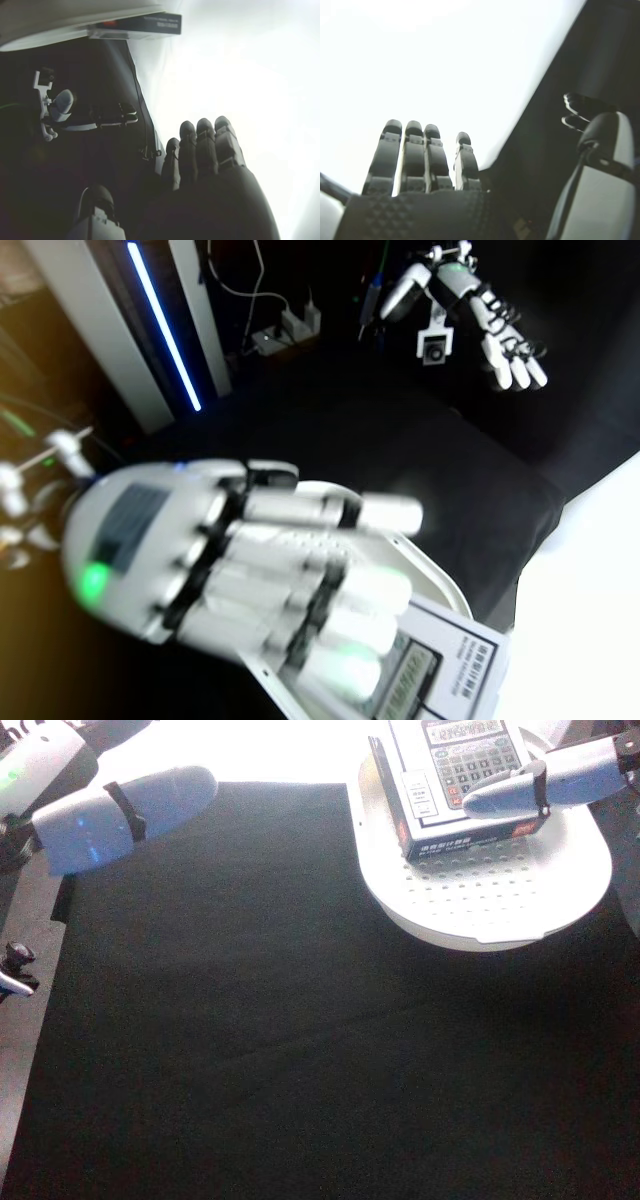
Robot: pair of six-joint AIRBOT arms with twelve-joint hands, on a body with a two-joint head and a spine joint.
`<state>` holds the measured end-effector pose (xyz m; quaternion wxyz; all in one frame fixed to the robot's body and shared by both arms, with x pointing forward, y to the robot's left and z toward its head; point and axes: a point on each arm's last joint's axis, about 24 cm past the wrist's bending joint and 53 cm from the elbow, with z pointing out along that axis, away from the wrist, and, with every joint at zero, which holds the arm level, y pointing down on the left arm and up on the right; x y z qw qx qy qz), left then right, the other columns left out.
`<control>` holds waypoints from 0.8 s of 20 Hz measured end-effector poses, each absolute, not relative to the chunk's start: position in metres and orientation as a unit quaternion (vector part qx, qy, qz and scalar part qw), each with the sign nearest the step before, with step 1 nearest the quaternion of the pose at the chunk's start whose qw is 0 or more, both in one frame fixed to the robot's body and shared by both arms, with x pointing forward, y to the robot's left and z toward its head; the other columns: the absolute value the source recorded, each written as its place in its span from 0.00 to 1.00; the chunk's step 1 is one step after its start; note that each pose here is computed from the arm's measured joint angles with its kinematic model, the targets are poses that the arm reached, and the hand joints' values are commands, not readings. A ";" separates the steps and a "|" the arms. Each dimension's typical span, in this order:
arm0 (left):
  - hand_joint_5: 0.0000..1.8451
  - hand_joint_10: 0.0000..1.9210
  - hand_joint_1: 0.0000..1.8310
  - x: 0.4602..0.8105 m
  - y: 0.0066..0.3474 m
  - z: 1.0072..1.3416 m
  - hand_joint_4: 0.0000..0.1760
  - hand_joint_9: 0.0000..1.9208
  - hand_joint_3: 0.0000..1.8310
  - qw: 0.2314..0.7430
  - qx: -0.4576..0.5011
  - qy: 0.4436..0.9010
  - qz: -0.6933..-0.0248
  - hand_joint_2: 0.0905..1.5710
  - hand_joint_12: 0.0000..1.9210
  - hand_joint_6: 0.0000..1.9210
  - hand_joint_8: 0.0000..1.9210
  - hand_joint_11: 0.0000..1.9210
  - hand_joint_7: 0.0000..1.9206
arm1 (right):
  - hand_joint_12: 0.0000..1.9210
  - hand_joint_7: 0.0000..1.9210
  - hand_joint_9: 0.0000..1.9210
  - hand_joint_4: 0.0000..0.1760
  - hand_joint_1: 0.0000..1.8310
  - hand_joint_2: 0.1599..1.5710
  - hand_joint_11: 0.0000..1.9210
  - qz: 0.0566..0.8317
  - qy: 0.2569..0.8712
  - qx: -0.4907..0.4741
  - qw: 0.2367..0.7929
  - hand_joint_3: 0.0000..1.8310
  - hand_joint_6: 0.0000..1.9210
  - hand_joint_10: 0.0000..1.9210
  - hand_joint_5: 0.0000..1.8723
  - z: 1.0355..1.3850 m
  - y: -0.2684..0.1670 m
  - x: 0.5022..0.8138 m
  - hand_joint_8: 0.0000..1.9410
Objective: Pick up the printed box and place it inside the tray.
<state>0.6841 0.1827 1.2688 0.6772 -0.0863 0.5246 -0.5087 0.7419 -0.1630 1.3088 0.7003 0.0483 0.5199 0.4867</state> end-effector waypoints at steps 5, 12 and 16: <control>0.08 0.00 0.00 0.683 0.182 1.270 0.74 0.06 0.00 0.678 -0.084 0.522 -0.510 0.65 0.00 0.00 0.00 0.00 0.12 | 0.00 0.00 0.00 1.00 0.39 0.28 0.00 0.491 0.513 0.044 0.703 0.00 0.00 0.00 0.00 1.317 -0.168 0.731 0.00; 0.02 0.00 0.00 0.666 0.197 1.291 0.76 0.03 0.00 0.704 -0.074 0.493 -0.506 0.62 0.00 0.00 0.00 0.00 0.06 | 0.00 0.00 0.00 1.00 0.36 0.30 0.01 0.506 0.481 0.028 0.715 0.00 0.00 0.00 0.00 1.333 -0.178 0.699 0.00; 0.01 0.00 0.06 0.652 0.200 1.299 0.82 0.00 0.00 0.718 -0.056 0.487 -0.493 0.61 0.00 0.00 0.00 0.00 0.02 | 0.01 0.00 0.00 1.00 0.34 0.35 0.02 0.523 0.474 0.034 0.707 0.01 0.00 0.00 0.00 1.332 -0.179 0.693 0.00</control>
